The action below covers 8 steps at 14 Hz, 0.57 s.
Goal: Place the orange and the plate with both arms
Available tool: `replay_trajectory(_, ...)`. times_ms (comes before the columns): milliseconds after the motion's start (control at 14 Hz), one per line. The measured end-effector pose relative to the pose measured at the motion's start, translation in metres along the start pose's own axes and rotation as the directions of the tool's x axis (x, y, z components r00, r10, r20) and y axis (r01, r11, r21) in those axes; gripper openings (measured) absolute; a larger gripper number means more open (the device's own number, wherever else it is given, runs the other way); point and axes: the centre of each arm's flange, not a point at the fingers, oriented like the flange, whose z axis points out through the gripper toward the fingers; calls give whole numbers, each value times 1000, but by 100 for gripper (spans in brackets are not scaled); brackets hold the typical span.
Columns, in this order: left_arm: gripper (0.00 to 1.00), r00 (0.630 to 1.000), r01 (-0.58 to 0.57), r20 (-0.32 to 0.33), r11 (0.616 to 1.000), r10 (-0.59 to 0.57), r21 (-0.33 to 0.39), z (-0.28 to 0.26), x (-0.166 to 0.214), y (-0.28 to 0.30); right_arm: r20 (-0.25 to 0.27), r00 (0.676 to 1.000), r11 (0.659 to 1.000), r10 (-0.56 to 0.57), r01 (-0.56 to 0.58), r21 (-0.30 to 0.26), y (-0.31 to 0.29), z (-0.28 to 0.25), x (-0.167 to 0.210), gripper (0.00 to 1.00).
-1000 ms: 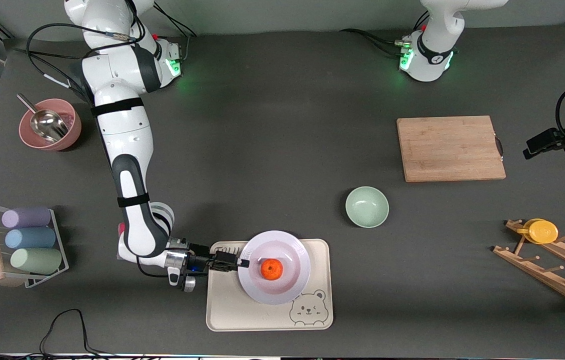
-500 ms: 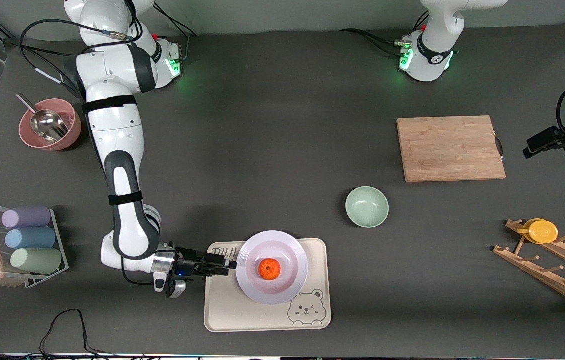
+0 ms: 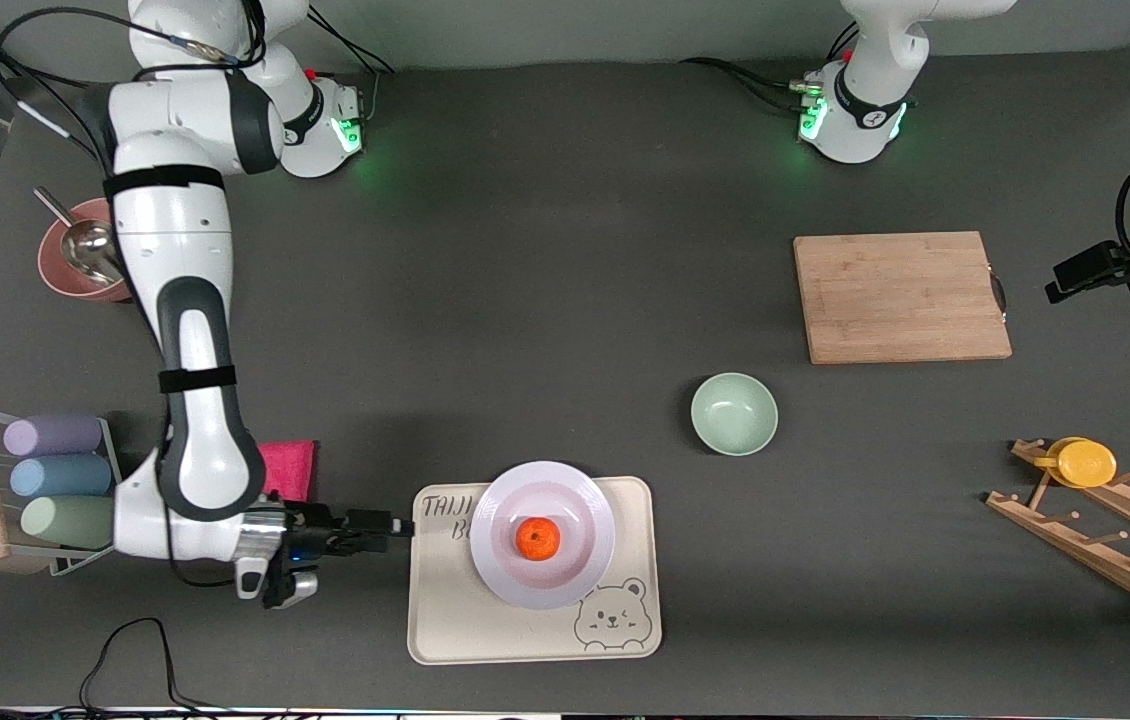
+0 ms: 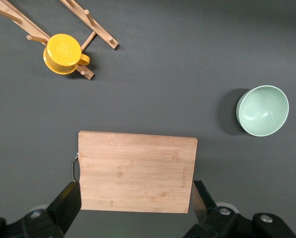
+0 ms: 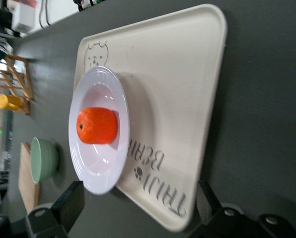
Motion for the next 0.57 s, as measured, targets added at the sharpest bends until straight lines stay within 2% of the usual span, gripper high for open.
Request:
replay_trajectory(286, 100, 1000, 0, -1, 1000, 0, -1, -1, 0, 0, 116, 993, 977, -18, 42, -207, -24, -90, -4, 100)
replay_trajectory(571, 100, 1000, -5, 2, 1000, 5, 1, -1, -1, 3, 144, 987, 920, 71, -9, -393, -61, -187, -31, 100)
